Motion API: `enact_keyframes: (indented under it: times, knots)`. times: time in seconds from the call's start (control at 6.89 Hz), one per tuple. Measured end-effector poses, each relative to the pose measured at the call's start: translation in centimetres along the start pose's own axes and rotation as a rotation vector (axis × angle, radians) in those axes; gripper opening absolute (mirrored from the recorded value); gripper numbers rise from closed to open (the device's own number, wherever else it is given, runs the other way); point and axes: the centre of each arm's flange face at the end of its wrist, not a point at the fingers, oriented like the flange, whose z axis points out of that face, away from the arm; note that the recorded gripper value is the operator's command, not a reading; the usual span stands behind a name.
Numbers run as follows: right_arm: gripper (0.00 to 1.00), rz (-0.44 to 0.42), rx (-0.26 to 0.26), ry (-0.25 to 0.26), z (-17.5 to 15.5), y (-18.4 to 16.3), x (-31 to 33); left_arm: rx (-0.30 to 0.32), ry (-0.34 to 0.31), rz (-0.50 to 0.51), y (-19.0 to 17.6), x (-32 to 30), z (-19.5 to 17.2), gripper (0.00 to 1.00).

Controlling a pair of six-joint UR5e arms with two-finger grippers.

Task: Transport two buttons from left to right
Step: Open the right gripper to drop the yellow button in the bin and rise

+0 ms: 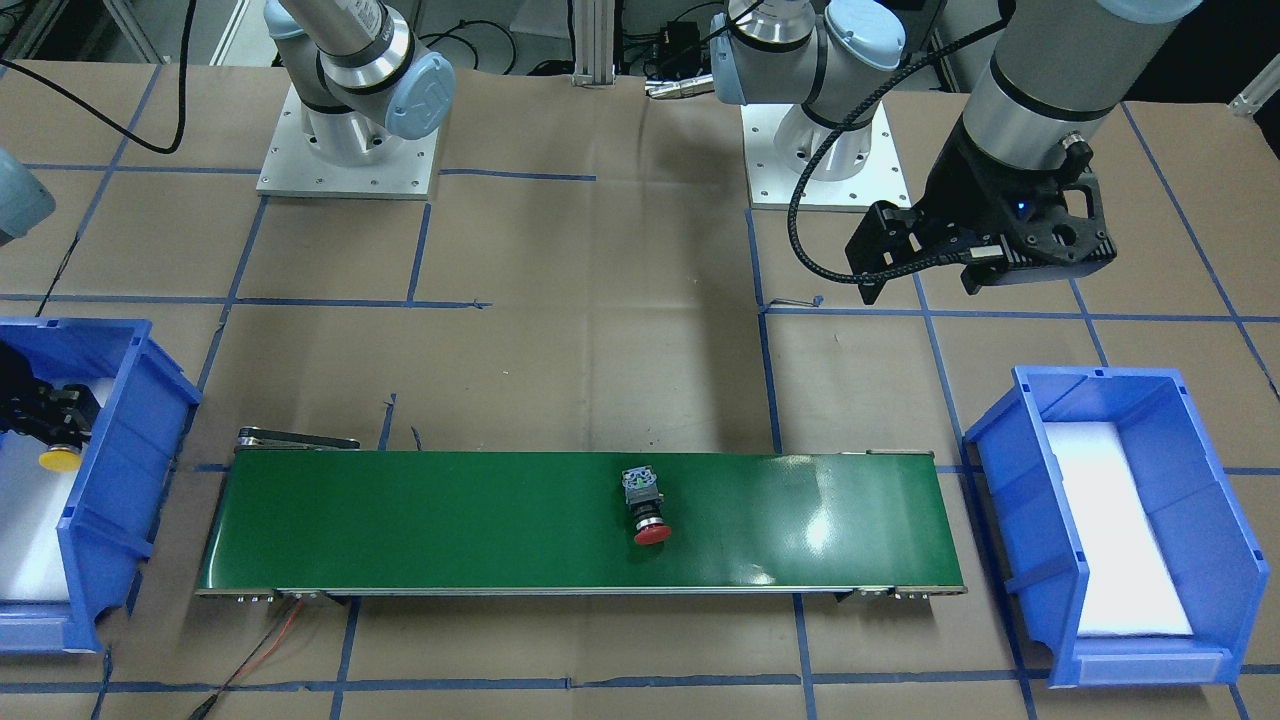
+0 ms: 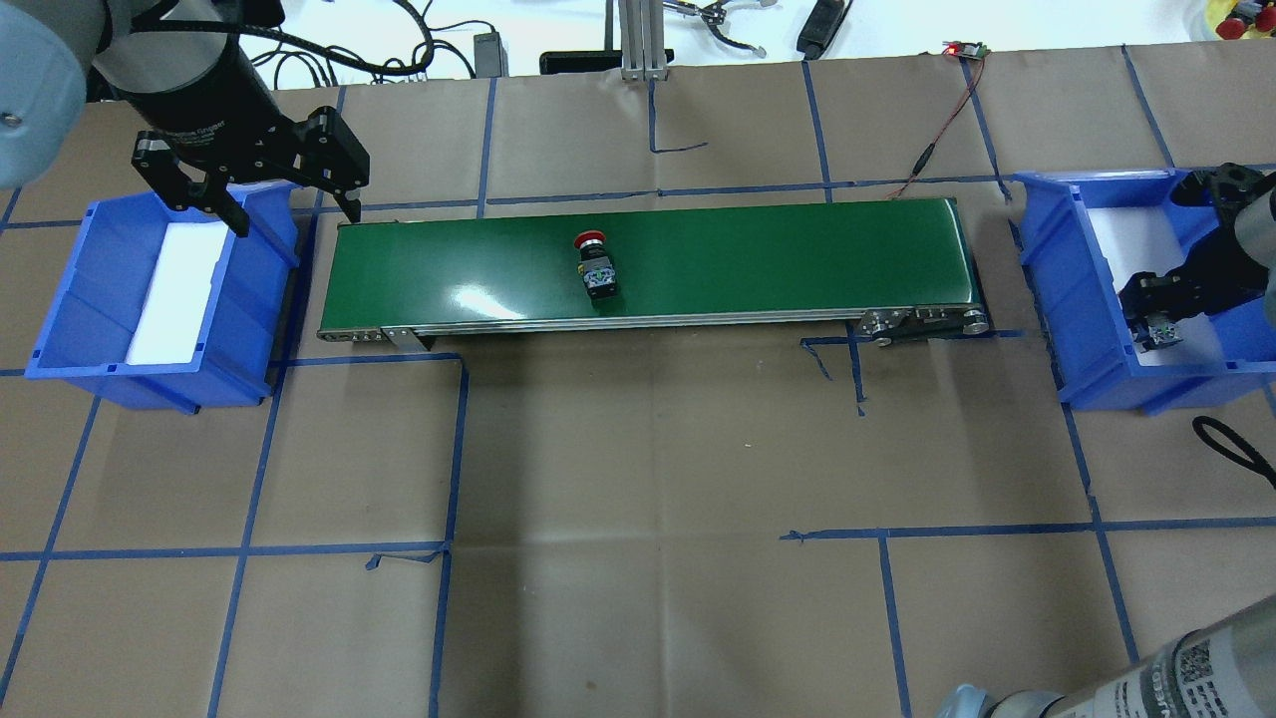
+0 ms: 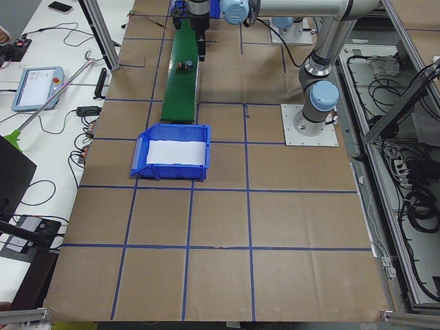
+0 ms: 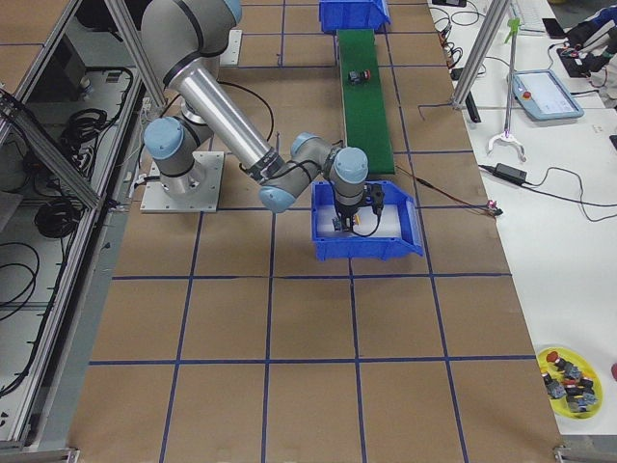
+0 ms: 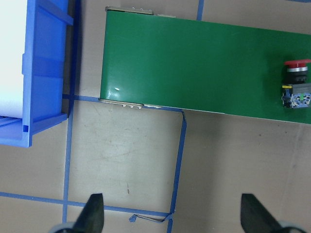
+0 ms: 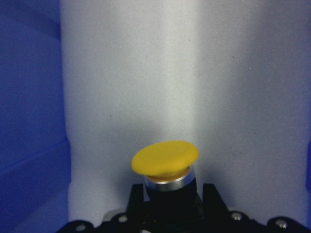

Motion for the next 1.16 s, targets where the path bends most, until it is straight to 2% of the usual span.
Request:
enact_keyframes:
  times: [0.15,0.29,0.73,1.16]
  knots:
    - [0.97,0.004,-0.005,0.005,0.0,0.1,0.0,0.001,0.0,0.0,0.0,0.0,0.0,1.0]
    - [0.99,0.007,-0.005,0.003,0.0,0.1,0.0,0.001,0.0,0.0,0.0,0.0,-0.1,1.0]
    - [0.99,0.008,0.021,0.013,-1.7,-0.3,0.0,0.002,0.0,0.0,0.0,0.0,-0.1,1.0]
    - [1.0,0.016,0.117,0.08,-8.4,-0.8,-0.7,0.002,0.0,0.0,0.0,0.0,-0.1,1.0]
